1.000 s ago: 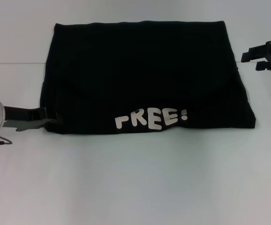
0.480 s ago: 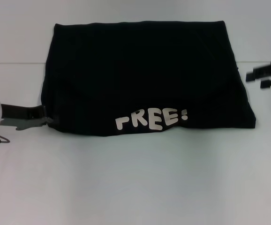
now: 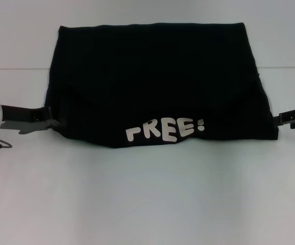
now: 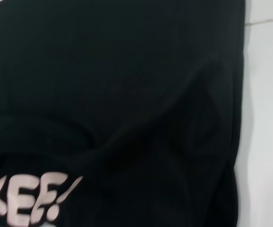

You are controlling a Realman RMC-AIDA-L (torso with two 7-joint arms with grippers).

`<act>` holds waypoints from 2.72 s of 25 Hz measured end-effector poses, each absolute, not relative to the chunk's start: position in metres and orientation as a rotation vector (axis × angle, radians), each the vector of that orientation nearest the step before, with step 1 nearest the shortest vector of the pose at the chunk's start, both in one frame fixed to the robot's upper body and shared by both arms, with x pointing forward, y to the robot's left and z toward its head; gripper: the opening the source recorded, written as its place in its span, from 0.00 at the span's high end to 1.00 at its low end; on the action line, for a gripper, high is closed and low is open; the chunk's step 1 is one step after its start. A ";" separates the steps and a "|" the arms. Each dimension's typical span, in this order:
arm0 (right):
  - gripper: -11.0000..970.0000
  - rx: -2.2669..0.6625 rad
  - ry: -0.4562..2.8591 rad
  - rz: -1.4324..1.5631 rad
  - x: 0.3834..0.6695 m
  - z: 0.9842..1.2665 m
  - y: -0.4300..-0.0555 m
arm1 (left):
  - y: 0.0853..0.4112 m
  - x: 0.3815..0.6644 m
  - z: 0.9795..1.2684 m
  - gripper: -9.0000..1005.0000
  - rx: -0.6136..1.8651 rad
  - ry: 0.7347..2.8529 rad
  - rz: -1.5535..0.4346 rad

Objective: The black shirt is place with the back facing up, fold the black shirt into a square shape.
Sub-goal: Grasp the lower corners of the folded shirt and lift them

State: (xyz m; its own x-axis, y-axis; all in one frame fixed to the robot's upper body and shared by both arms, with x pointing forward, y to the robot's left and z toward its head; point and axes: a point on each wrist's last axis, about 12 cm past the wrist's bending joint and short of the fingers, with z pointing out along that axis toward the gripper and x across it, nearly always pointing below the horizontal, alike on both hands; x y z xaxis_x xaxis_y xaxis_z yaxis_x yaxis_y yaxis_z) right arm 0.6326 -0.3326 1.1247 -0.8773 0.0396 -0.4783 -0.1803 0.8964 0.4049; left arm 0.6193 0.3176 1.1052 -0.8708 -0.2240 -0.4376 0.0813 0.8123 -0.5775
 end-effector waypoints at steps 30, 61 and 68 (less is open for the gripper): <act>0.84 -0.053 2.554 0.611 0.635 1.100 -0.307 | 0.311 0.620 1.105 0.96 -0.091 2.503 -0.846; 0.91 -0.047 2.774 0.730 0.591 1.112 -0.346 | 0.317 0.593 1.120 0.96 0.183 2.692 -0.949; 0.91 -0.122 2.990 0.788 0.536 1.113 -0.356 | 0.305 0.552 1.117 0.96 0.479 2.914 -1.069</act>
